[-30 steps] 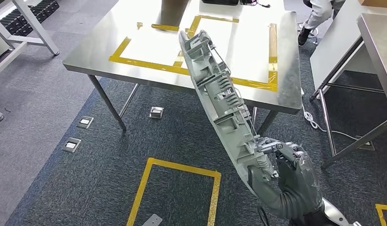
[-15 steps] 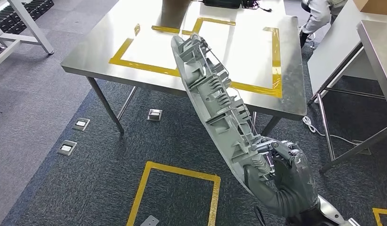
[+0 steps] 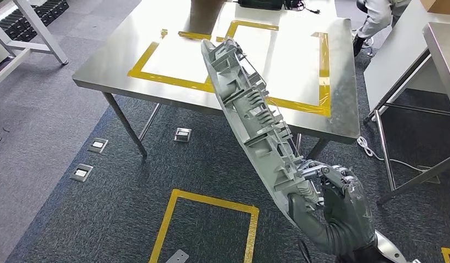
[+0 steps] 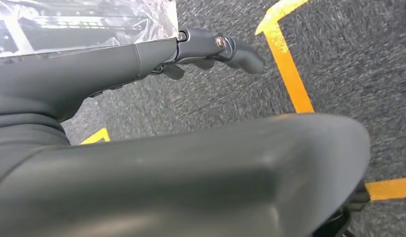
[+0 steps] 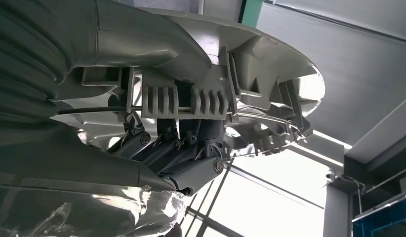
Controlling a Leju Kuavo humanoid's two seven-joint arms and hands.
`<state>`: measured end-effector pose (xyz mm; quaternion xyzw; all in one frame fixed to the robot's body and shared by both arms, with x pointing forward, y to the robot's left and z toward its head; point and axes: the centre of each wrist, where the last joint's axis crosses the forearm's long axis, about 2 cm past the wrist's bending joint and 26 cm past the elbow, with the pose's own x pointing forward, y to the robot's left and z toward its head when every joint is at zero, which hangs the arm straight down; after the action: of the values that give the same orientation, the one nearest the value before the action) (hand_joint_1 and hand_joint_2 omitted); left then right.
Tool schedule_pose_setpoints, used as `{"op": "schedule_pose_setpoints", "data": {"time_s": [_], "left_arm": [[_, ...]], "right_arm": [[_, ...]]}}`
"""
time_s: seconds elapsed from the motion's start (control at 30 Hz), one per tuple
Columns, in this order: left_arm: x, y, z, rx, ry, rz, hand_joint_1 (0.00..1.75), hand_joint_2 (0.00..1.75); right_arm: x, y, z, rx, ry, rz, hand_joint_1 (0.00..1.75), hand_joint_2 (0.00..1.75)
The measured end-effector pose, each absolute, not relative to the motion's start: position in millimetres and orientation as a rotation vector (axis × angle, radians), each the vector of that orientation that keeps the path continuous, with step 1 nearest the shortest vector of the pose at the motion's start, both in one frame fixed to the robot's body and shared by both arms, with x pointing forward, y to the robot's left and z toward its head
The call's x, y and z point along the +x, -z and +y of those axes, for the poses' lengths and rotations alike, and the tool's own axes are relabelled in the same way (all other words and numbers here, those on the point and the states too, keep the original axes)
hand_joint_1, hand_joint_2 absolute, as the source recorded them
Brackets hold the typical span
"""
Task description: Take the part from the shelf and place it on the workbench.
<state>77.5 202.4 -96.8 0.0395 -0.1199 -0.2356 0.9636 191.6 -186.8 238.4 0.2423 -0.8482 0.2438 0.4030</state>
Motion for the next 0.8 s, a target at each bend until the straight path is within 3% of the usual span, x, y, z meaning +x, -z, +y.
{"op": "schedule_pose_setpoints", "data": {"time_s": [0.8], "left_arm": [[76.4, 97.5, 205.3, 0.085, 0.477, -0.239, 0.00, 1.75]], "right_arm": [[191.2, -237.7, -186.9, 0.611, -0.614, -2.139, 1.75, 1.75]]}}
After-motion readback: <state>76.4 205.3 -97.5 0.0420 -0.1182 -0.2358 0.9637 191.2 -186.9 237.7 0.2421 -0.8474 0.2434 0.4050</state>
